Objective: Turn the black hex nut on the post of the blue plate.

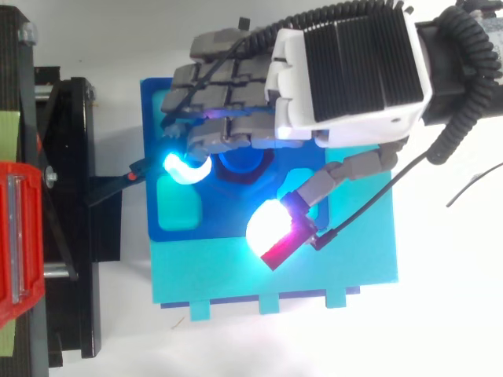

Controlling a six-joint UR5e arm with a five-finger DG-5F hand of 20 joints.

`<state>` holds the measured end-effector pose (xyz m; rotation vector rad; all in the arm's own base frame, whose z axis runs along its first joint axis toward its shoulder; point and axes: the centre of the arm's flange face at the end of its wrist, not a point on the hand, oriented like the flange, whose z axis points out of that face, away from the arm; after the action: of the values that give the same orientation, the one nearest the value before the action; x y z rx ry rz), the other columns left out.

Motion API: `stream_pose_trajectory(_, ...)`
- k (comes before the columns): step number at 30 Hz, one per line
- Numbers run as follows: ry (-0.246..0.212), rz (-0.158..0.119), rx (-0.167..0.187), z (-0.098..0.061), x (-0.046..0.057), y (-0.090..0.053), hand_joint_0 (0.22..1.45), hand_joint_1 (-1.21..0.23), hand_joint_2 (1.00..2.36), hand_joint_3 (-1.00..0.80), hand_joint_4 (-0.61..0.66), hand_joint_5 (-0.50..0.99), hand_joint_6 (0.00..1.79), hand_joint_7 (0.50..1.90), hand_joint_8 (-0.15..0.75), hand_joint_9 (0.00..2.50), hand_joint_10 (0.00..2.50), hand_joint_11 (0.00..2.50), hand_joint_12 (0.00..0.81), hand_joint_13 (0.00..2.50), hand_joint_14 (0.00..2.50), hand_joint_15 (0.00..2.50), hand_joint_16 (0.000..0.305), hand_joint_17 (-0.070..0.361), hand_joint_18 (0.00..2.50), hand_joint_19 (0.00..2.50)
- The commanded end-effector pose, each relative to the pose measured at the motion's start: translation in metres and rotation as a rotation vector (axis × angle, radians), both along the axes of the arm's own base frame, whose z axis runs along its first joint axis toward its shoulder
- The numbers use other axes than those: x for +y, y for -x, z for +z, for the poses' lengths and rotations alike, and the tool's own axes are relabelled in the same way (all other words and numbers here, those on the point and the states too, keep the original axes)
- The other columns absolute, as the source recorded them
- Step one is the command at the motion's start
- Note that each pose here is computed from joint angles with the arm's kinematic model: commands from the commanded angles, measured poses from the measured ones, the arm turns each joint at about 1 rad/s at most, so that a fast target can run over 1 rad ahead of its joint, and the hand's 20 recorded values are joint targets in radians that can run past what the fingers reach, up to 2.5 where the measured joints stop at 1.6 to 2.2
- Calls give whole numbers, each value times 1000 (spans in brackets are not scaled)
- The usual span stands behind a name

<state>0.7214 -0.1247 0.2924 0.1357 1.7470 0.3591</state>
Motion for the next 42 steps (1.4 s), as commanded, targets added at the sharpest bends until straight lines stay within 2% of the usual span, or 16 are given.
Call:
stream_pose_trajectory(1, 3, 3, 0, -1, -6, 1, 483, -373, 1000, -500, 137, -207, 502, 731, 259, 341, 0, 0, 367, 306, 2, 57, 54, 122, 230, 166)
stream_pose_trajectory(6, -3, 12, 0, -1, -20, 5, 482, -373, 1000, -500, 138, -207, 502, 733, 259, 344, 0, 0, 366, 305, 3, 57, 54, 122, 229, 166)
stream_pose_trajectory(13, -7, 16, -2, 1, -33, 9, 482, -373, 1000, -500, 137, -207, 502, 733, 260, 345, 0, 0, 366, 307, 2, 60, 54, 122, 231, 166)
stream_pose_trajectory(14, -6, 18, -2, 1, -39, 11, 483, -373, 1000, -500, 137, -207, 502, 731, 260, 344, 0, 0, 366, 307, 1, 61, 54, 122, 231, 165)
stream_pose_trajectory(18, -7, 27, -8, 1, -50, 14, 483, -373, 1000, -500, 134, -207, 502, 731, 260, 344, 0, 0, 366, 307, 1, 62, 54, 122, 232, 165)
stream_pose_trajectory(19, -7, 27, -8, 1, -50, 14, 483, -373, 1000, -500, 134, -207, 502, 730, 260, 344, 0, 0, 365, 306, 2, 61, 54, 122, 233, 167)
stream_pose_trajectory(24, -7, 29, -27, 18, -58, 11, 482, -373, 1000, -500, 133, -208, 502, 730, 259, 343, 0, 0, 365, 305, 1, 61, 54, 122, 233, 165)
stream_pose_trajectory(29, -6, 30, -43, 33, -59, 7, 482, -373, 1000, -500, 134, -207, 502, 727, 259, 345, 0, 0, 365, 304, 0, 61, 54, 122, 232, 165)
stream_pose_trajectory(36, -4, 36, -61, 36, -51, 3, 482, -374, 1000, -500, 133, -208, 502, 723, 260, 346, 0, 0, 363, 300, 0, 61, 54, 122, 230, 167)
stream_pose_trajectory(38, -6, 45, -80, 37, -41, -2, 482, -374, 1000, -500, 135, -208, 502, 724, 260, 346, 0, 0, 363, 300, 2, 63, 54, 122, 229, 167)
stream_pose_trajectory(39, -6, 45, -80, 37, -41, -2, 482, -375, 1000, -500, 133, -208, 502, 722, 260, 346, 0, 0, 363, 299, 3, 63, 54, 122, 229, 168)
stream_pose_trajectory(42, -9, 49, -82, 37, -29, -6, 482, -375, 1000, -500, 132, -208, 502, 720, 261, 345, 0, 0, 363, 297, 3, 59, 54, 122, 227, 167)
